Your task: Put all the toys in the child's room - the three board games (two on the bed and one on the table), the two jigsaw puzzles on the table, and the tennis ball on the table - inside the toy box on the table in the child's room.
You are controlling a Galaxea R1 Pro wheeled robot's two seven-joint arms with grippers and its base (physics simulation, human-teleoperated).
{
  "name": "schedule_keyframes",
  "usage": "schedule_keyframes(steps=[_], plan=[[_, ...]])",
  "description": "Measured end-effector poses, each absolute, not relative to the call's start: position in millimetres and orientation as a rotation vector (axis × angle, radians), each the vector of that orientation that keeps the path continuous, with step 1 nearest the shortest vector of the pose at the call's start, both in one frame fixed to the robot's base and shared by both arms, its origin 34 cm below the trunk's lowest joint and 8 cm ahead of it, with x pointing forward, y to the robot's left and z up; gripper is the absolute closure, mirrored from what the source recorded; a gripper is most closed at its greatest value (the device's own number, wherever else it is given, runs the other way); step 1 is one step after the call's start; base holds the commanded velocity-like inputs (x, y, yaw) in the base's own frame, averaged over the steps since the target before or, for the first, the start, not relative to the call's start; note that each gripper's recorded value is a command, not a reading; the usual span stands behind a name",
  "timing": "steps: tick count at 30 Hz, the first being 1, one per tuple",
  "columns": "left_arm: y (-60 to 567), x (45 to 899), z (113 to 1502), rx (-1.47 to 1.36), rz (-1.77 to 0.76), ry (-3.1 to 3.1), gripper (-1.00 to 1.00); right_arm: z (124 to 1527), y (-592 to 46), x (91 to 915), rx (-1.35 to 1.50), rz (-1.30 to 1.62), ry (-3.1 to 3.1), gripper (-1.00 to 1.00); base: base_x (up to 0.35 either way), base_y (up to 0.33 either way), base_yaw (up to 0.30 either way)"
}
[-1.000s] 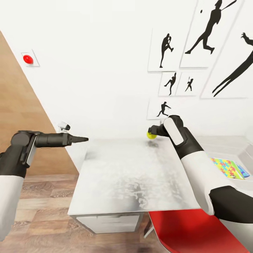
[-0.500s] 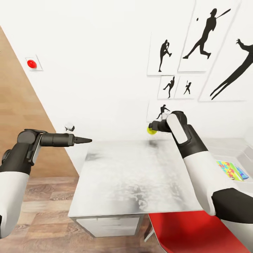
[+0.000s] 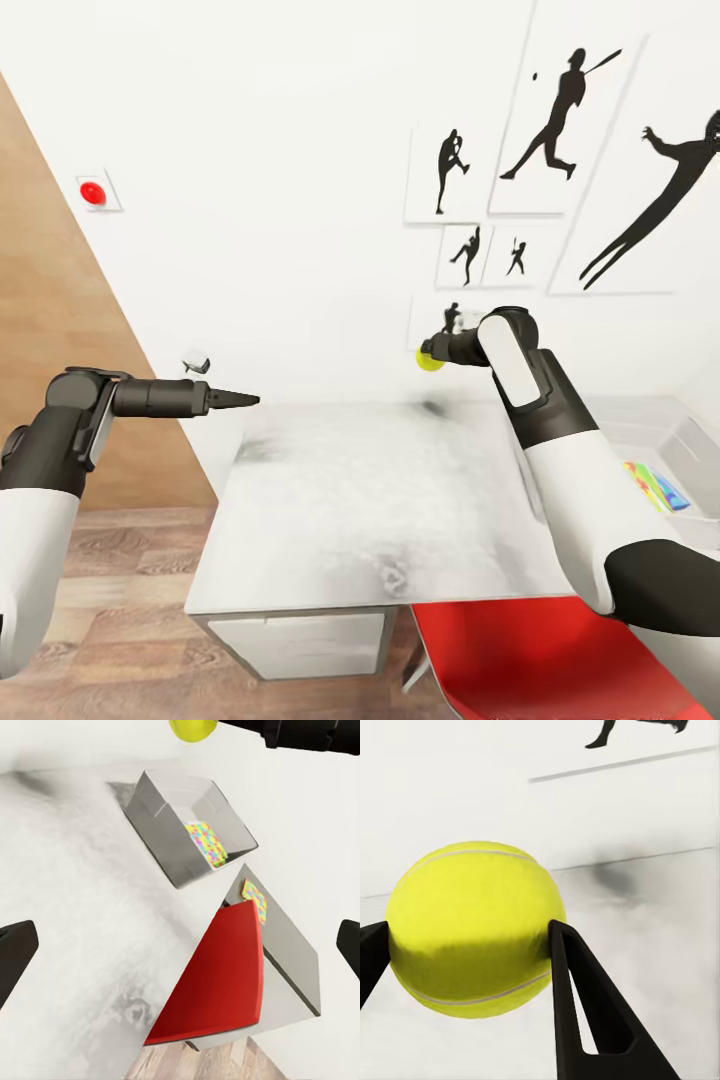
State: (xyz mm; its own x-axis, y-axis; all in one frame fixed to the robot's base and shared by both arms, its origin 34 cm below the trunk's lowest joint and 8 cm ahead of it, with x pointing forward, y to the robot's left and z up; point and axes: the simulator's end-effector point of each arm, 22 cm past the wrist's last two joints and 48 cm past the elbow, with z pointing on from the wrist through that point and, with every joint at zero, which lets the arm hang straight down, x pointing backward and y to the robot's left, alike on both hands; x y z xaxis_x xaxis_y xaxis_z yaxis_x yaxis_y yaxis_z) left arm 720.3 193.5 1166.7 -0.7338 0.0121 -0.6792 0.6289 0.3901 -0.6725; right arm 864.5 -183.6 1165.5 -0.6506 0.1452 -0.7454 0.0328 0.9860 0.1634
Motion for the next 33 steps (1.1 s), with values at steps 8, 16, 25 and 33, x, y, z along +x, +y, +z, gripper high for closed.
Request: schedule_keyframes(steps=[8,16,25,33], plan=[[193.8,718.3,1174.8,0.553,-1.353,2.052,-1.0,1174.7,-184.9,862.5,0.124,0.168,2.264,1.0,-0.134,-0.115,0.0],[193.9,715.9,1182.9,0.561,-1.345,2.041,-1.0,1184.7,-208.6,862.1,0.171,0.152,2.248,1.0,-0.017,-0.192,0.0],[195.1,713.2,1191.8,0.568,-1.335,2.031,-1.0,1197.3,-268.1,860.7,0.264,0.098,2.222,1.0,0.0,-0.012,0.0],[195.4,710.7,1199.4,0.576,-1.326,2.022,-1.0,1200.6,-325.5,854.2,0.323,0.01,2.215,1.0,0.0,0.0,0.0]])
